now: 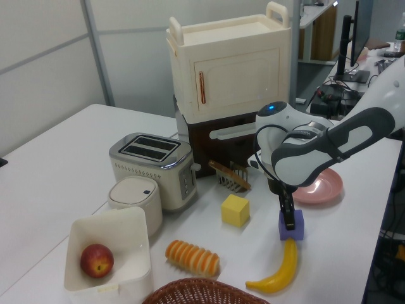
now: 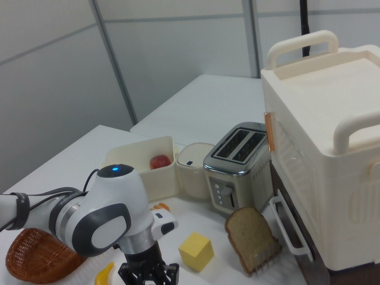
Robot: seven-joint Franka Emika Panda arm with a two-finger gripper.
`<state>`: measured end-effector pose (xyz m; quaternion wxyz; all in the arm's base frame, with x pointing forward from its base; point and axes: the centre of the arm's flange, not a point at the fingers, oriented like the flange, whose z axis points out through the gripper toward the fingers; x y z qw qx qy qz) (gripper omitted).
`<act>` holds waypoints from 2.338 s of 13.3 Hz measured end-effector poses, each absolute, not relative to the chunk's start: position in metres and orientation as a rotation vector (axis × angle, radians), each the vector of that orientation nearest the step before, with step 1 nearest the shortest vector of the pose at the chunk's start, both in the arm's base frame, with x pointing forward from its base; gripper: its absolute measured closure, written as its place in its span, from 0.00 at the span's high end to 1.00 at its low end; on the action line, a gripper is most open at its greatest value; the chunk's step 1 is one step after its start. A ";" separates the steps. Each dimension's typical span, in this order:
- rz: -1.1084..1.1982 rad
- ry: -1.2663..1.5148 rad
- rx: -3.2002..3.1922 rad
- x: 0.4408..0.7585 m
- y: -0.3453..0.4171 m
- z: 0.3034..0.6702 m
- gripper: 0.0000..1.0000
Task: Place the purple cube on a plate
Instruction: 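Carry the held purple cube over the pink plate, then lower the cube onto the pink plate and open the gripper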
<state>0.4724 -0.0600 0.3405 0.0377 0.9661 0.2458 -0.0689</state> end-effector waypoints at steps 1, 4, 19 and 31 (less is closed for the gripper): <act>-0.189 0.707 2.970 0.476 -0.061 0.347 0.55; -0.133 0.372 3.004 0.487 -0.081 0.414 0.55; -0.034 -0.806 2.896 0.482 -0.280 0.405 0.52; -0.063 -0.788 2.893 0.491 -0.279 0.385 1.00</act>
